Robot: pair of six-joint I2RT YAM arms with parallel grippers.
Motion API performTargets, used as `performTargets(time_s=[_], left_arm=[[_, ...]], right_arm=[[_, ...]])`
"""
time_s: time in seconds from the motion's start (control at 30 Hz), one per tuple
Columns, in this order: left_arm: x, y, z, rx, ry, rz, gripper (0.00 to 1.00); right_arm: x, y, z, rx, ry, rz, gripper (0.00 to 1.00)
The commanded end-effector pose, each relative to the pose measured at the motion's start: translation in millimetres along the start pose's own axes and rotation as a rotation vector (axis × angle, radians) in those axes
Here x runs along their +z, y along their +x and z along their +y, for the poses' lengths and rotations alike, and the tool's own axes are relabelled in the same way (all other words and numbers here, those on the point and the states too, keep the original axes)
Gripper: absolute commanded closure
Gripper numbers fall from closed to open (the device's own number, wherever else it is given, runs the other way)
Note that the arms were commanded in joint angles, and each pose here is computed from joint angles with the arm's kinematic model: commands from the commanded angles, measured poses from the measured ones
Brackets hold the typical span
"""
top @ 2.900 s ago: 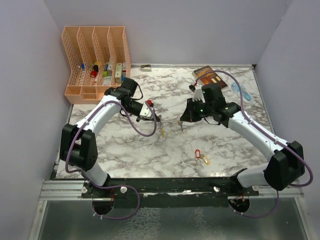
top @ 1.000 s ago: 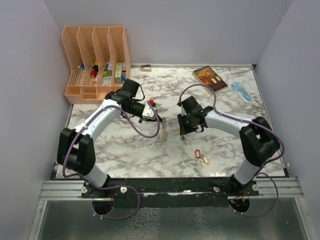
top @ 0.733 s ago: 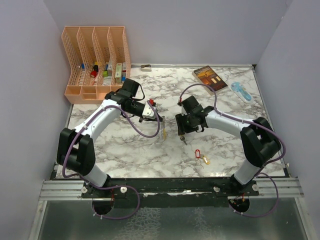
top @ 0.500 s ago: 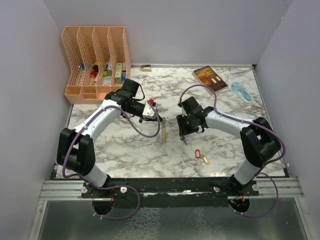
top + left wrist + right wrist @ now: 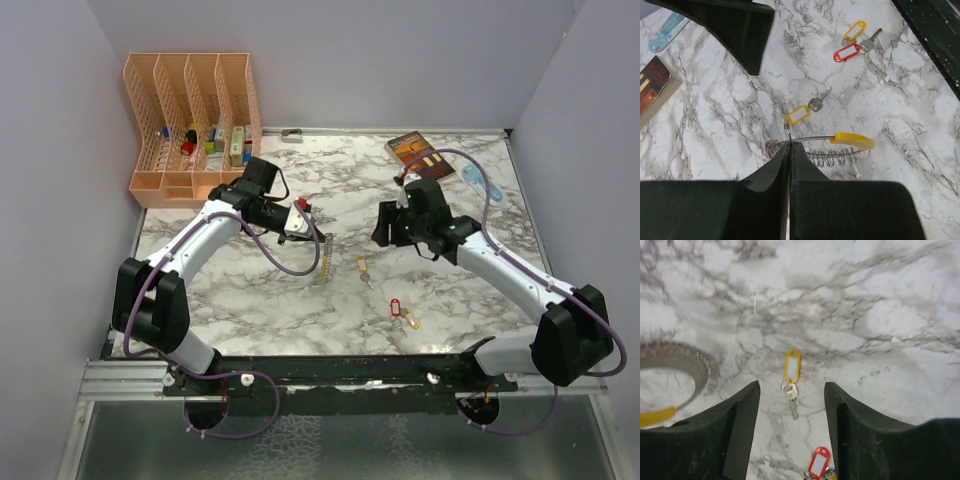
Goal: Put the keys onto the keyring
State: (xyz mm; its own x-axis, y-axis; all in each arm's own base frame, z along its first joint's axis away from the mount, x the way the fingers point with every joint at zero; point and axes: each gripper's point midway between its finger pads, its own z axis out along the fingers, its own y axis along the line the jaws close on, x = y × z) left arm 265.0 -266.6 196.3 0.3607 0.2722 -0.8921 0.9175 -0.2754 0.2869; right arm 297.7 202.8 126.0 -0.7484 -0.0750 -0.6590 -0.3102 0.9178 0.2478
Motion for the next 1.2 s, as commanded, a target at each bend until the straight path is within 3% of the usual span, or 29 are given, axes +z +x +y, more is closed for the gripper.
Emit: performTargets(time_s=[0.0,0.1,0.23,0.47,0.77,1.17], left_arm=[[-6,-16,2,0.039,-0.019,-0.023,1.0],[-6,-17,2,0.039,-0.02,-0.026,1.0],[-6,-16,4,0.033,-0.022,-0.023,1.0],[-5,-14,6,0.018,-0.026,-0.016,1.0],[-6,-12,4,0.009,-0.03,-0.008,1.0],[-6,-12,5,0.008,-0.034,-0.006,1.0]], right_arm=[[-9,-37,-7,0.056,0.0,-0.107,0.42],[-8,-28,-15,-0.036,0.025,-0.067,0.37],[-1,-3,-20,-0.002,0.051,0.041,0.37],[26,46,5,-0.069,0.062,0.142,0.52],[46,74,23,-0.132,0.104,0.208,0.62],[63,75,11,-0.143,0.17,0.19,0.72]])
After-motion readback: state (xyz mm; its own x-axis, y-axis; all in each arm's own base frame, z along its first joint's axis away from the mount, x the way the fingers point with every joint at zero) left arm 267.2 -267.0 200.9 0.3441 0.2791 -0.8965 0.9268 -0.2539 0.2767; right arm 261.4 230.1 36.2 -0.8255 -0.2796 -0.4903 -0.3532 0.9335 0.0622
